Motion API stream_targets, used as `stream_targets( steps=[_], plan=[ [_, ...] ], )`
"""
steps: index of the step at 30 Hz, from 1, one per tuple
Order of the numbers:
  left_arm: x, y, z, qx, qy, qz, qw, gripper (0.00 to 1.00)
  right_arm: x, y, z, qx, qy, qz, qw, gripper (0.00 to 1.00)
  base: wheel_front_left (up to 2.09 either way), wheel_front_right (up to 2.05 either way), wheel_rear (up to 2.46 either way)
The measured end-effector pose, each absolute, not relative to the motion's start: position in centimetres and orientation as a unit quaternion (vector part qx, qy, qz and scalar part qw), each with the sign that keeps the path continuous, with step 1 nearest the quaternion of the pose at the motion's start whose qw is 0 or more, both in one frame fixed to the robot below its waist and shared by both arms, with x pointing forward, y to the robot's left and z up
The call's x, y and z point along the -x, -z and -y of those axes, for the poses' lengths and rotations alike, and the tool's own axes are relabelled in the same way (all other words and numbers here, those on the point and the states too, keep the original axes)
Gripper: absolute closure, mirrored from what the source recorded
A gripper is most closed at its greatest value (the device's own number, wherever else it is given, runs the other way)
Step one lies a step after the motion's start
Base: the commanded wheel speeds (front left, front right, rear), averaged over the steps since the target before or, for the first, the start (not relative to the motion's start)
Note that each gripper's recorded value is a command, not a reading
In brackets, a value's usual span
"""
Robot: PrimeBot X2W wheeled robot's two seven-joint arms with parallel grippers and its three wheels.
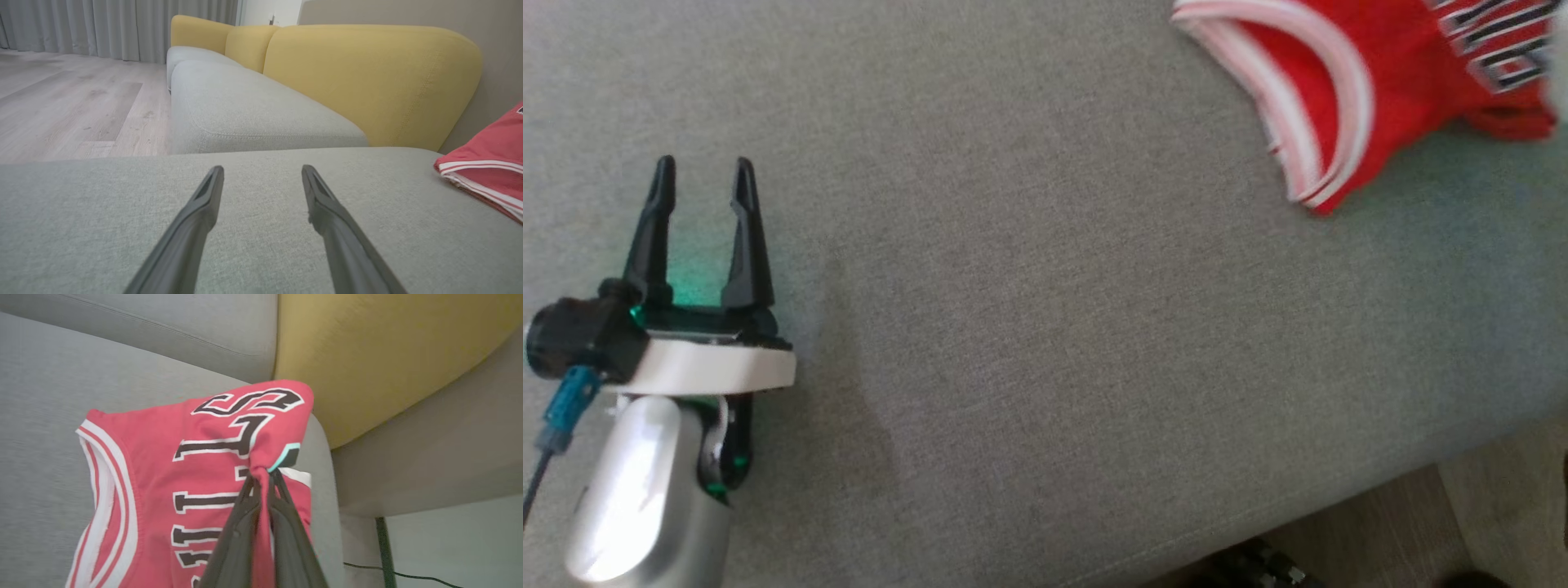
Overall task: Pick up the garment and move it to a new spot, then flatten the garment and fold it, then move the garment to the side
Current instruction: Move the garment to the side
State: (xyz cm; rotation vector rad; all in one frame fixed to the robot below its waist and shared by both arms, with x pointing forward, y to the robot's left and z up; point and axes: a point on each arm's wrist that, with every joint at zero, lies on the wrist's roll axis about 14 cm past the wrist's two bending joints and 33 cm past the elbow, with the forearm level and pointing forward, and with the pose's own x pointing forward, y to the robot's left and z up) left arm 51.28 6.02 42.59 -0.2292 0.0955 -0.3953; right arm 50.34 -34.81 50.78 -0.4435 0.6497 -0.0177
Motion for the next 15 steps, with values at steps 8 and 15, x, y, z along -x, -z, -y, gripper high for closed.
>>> stream_targets(
  steps=[8, 15],
  plan=[
    [-51.7, -41.1, -6.5, 0.108, 0.196, -0.063, 0.973, 0.00, -49.2, -50.3, 41.8, 0.211, 0.107, -0.341, 0.910, 1.00, 0.00, 0.00, 0.00],
    [-51.7, -41.3, -6.9, 0.097, 0.197, -0.062, 0.974, 0.00, -47.8, -47.5, 43.2, 0.179, 0.151, -0.349, 0.907, 0.00, 0.00, 0.00, 0.00]
  ],
)
